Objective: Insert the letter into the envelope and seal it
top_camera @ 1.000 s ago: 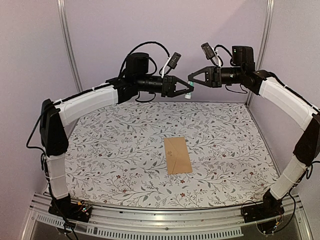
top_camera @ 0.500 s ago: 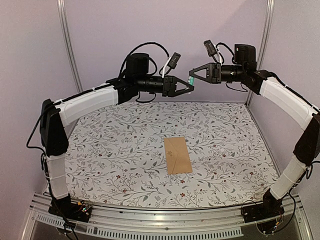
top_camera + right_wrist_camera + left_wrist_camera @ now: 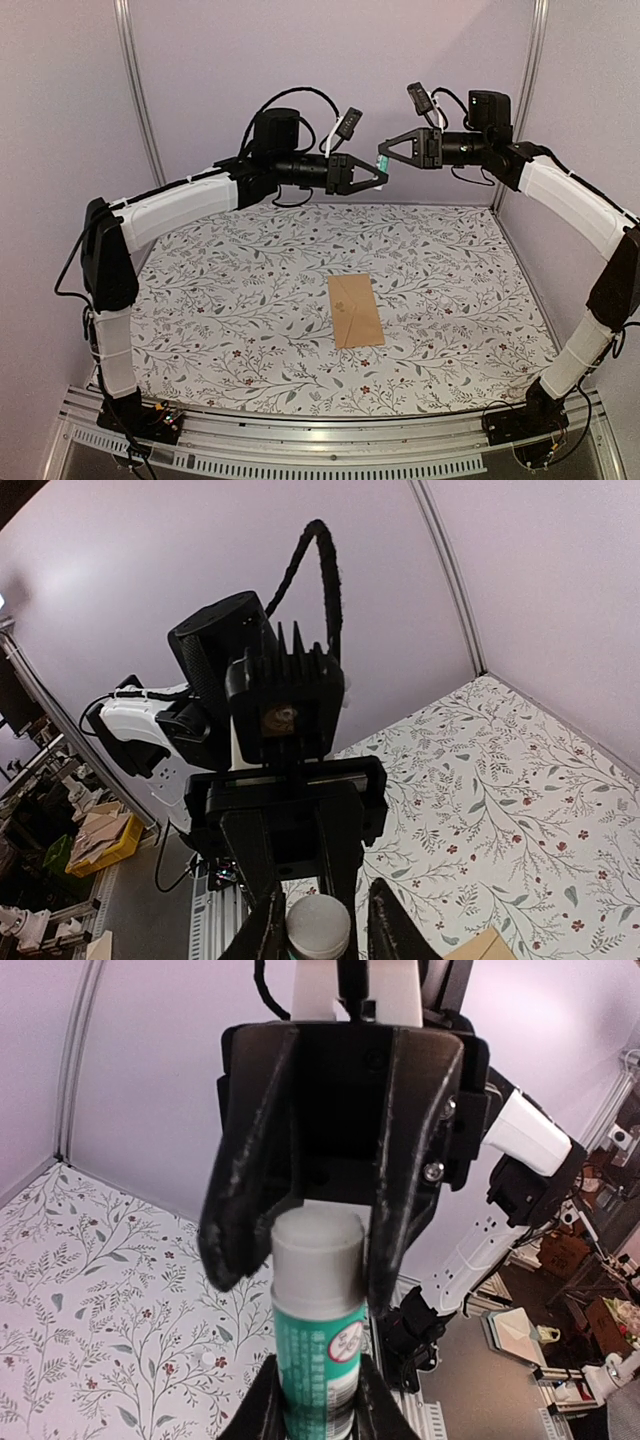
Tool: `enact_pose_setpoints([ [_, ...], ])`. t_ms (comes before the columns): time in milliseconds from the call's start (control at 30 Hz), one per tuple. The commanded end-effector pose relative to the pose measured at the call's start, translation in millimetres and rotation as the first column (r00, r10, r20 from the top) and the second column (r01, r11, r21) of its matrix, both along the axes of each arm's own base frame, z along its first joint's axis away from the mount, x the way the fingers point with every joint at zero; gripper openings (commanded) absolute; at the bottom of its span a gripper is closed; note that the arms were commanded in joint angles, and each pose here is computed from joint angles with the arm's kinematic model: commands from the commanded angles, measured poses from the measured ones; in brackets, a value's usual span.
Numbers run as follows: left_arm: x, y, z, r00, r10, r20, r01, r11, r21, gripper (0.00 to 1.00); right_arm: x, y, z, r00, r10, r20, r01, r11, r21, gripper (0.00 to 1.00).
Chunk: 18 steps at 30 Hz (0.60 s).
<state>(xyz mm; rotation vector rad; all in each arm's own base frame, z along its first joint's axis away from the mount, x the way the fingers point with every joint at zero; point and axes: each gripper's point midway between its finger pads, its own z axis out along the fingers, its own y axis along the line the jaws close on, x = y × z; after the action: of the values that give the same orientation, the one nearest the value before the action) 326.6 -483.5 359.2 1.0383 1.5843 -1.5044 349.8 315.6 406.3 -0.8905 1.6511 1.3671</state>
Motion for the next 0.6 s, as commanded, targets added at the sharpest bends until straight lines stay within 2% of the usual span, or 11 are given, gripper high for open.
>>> enact_pose_setpoints([
  [0, 0.9, -3.6, -11.8, 1.000, -0.012, -0.007, 0.012, 1.000, 0.010, 0.12, 10.2, -15.4, 15.2, 0.996, -0.074, 0.048, 0.073, 0.997, 0.015, 0.34],
  [100, 1.9, -3.2, -16.6, 1.000, -0.006, -0.017, 0.007, 1.000, 0.022, 0.11, 25.4, -43.5, 14.6, 0.990, -0.139, 0.031, 0.138, 0.990, 0.012, 0.41],
  [300, 3.8, 0.3, -27.4, 0.999, 0.025, -0.034, -0.023, 0.998, 0.052, 0.11, 49.8, -121.2, -25.5, 0.949, -0.314, 0.005, 0.313, 0.944, -0.107, 0.45],
  [433, 5.5, 6.1, -42.0, 0.996, 0.067, -0.062, -0.060, 0.993, 0.103, 0.10, 55.4, -158.0, -66.6, 0.905, -0.406, 0.131, 0.426, 0.848, -0.314, 0.48],
  [567, 2.4, 10.5, -54.8, 0.993, 0.082, -0.085, -0.069, 0.987, 0.144, 0.09, 49.2, -180.0, -113.5, 0.900, -0.372, 0.229, 0.436, 0.739, -0.513, 0.52],
])
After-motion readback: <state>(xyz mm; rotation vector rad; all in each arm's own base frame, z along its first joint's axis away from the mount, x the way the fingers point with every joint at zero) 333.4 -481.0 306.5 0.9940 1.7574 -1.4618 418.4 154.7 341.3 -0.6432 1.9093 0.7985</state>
